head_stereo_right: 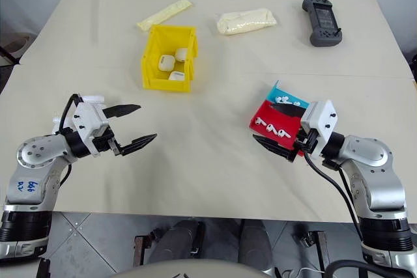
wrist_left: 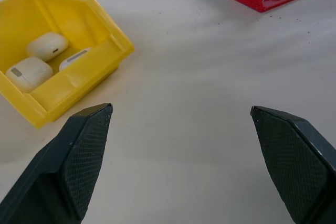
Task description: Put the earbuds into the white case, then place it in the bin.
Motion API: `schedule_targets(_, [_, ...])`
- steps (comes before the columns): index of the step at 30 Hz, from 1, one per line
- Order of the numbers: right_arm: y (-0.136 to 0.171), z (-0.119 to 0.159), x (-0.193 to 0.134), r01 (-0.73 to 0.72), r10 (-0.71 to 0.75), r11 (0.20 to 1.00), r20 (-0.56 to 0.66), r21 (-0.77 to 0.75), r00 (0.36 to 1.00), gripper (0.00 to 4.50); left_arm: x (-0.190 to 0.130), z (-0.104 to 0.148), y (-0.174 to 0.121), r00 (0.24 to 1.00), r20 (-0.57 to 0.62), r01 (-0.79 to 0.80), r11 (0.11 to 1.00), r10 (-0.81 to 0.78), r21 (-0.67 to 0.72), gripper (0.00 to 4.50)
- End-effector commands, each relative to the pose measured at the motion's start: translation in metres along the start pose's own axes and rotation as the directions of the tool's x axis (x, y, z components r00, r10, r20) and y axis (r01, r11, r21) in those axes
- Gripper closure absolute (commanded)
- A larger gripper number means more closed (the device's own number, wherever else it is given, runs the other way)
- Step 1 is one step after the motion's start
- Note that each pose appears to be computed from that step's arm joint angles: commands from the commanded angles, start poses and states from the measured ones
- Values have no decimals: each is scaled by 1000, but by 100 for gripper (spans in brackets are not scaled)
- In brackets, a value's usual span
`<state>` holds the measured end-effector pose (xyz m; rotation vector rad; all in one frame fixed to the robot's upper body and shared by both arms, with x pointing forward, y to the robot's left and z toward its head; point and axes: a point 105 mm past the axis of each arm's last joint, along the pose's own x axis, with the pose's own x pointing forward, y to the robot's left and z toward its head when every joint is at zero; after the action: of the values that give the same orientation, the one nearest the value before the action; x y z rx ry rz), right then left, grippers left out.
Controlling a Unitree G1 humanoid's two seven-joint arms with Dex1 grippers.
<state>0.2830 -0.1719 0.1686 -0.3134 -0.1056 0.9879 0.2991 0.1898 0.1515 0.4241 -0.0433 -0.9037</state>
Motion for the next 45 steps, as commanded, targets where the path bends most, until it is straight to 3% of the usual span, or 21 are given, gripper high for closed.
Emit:
schedule_targets(1, [-3, 8, -3, 0, 1, 1000, 18, -25, 1000, 0, -1, 6, 1, 1000, 7, -3, 998, 3, 62, 1])
schedule_targets(12, [-4, 8, -3, -17, 17, 1000, 23, -25, 1000, 0, -4, 7, 3, 999, 31, -39, 998, 38, 47, 1])
schedule_targets(16, [-3, 11, 2, -41, 41, 999, 55, -17, 998, 0, -15, 3, 13, 992, 10, -129, 992, 129, 16, 1])
schedule_targets(18, [0, 14, 10, -73, 75, 997, 86, -18, 994, 0, -30, -3, 22, 969, -19, -246, 969, 246, -1, 1])
schedule_targets(22, [7, 26, 27, -125, 135, 989, 154, -76, 979, 0, -63, -13, 29, 871, -80, -488, 872, 484, -42, 1])
schedule_targets(26, [21, 43, 47, -162, 191, 979, 276, -124, 942, 0, -110, -29, 13, 649, -221, -758, 645, 728, -99, 1])
schedule_targets(30, [40, 50, 56, -246, 277, 960, 339, -131, 899, 0, -150, -40, -19, 479, -369, -877, 446, 797, -176, 1])
schedule_targets(35, [39, 51, 59, -273, 307, 951, 339, -145, 889, 0, -182, -52, -24, 342, -487, -940, 295, 804, -172, 1])
schedule_targets(38, [37, 50, 56, -282, 315, 948, 326, -146, 892, 0, -182, -51, -11, 352, -483, -936, 287, 802, -205, 1])
schedule_targets(42, [36, 43, 46, -297, 320, 947, 279, -122, 905, 0, -157, -43, 17, 503, -459, -864, 440, 732, -245, 1])
schedule_targets(45, [35, 35, 35, -301, 316, 948, 230, -99, 921, 0, -153, -43, 44, 533, -517, -840, 492, 670, -228, 1])
